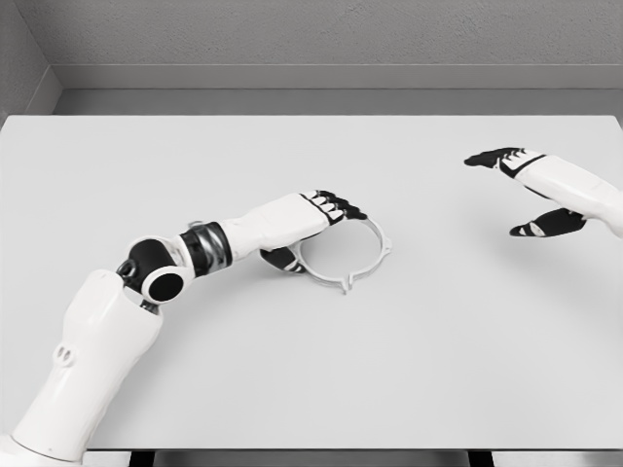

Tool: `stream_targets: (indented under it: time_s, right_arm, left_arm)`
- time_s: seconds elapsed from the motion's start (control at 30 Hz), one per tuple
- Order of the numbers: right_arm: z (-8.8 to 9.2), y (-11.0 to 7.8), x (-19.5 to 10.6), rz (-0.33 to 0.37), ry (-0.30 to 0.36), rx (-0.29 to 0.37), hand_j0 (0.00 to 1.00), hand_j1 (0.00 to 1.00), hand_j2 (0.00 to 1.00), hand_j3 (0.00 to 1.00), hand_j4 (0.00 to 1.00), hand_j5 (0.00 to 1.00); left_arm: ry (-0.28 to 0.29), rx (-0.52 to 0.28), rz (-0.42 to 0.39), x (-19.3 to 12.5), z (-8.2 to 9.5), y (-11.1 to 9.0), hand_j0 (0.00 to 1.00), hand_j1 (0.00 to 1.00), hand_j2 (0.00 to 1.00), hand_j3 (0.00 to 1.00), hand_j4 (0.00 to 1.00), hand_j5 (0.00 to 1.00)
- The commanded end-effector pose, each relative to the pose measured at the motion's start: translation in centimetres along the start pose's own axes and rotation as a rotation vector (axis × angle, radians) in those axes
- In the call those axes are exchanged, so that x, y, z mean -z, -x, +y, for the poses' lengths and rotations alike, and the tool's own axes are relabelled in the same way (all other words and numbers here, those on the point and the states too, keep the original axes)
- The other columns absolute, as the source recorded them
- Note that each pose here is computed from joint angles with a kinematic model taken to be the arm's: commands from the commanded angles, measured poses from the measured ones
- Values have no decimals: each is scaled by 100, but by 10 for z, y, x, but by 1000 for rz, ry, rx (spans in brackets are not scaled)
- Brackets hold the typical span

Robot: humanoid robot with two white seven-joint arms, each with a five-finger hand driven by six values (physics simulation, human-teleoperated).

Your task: Assemble PVC drainage pipe clamps

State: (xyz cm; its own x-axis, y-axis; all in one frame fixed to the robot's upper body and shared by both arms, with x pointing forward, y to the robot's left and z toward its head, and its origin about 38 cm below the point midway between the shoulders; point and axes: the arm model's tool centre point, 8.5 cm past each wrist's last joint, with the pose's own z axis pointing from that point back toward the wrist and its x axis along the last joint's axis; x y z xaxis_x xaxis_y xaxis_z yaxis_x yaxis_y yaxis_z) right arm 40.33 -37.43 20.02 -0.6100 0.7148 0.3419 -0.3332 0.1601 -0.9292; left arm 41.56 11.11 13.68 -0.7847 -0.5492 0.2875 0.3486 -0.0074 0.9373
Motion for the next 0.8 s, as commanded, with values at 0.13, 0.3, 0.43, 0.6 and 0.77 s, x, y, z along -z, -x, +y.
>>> stream_targets:
  time_s: [0.13,0.3,0.43,0.6,0.77]
  right_arm:
    - [3,8,-3,20,5,30,100,100,100,100,100,100]
    - [3,8,-3,20,5,30,100,100,100,100,100,100]
    - [3,8,-3,20,5,30,100,100,100,100,100,100]
    - [3,8,-3,21,3,29,100,100,100,100,100,100]
    - [2,9,-3,21,4,29,100,100,100,100,100,100]
  left_arm:
    - [-6,-3,-2,3,1,-2,100,100,100,100,100,100]
    - [-4,4,0,6,0,-4,100,100,100,100,100,100]
    - [-9,3,-5,8,2,-6,100,100,100,100,100,100]
    - [-12,2,-9,10,2,-8,100,100,100,100,100,100]
    - [-9,-7,3,12,2,-10,100,100,100,100,100,100]
